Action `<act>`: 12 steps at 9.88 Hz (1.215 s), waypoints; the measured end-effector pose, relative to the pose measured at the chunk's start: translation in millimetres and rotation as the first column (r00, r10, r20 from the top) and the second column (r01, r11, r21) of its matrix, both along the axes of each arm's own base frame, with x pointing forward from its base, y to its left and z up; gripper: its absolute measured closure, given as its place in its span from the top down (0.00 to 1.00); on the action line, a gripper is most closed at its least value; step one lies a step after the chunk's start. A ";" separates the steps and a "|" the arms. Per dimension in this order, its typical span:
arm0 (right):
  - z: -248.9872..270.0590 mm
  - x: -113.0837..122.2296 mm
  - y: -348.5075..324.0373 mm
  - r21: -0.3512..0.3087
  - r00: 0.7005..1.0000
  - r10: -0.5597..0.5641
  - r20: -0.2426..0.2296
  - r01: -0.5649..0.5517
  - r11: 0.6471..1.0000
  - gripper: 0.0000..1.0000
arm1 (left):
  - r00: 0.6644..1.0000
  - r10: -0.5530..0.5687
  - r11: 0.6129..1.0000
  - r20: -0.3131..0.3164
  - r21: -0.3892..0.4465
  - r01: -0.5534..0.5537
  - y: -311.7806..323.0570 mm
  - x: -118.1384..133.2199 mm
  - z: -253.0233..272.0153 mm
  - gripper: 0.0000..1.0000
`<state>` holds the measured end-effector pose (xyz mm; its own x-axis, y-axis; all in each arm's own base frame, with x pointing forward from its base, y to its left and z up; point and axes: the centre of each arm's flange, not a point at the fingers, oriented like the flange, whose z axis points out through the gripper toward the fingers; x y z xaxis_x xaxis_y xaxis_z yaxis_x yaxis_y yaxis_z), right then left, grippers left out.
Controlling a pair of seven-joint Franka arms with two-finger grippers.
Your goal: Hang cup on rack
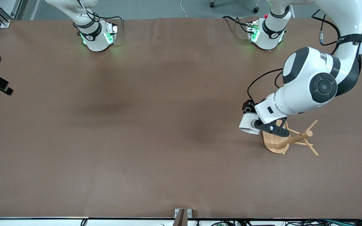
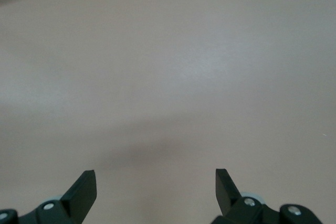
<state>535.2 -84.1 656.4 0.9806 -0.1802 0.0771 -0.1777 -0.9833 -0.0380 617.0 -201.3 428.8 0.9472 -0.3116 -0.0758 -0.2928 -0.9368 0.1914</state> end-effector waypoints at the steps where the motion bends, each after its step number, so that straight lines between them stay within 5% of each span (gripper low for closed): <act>1: 23.6 -7.7 -1.6 -0.016 1.000 -0.014 0.002 0.014 1.000 1.00 | 1.000 -0.004 1.000 0.018 -0.015 0.005 10.0 2.5 -9.8 0.75; 5: 24.7 -5.1 -1.1 -0.019 0.993 -0.114 -0.010 0.114 0.993 1.00 | 0.999 -0.006 1.000 0.036 -0.020 0.007 40.3 0.1 -32.9 0.75; 12: 20.7 -7.5 7.4 -0.031 0.997 -0.063 -0.053 0.061 0.998 1.00 | 0.999 0.049 0.999 0.021 0.009 -0.049 79.6 -16.5 -33.2 0.75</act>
<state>527.7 -76.7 677.1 0.9704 -0.2394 0.0308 -0.2396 -0.9709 0.0017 600.5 -121.6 395.5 0.9628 -0.2640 -0.0584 -0.2503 -0.9519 0.1769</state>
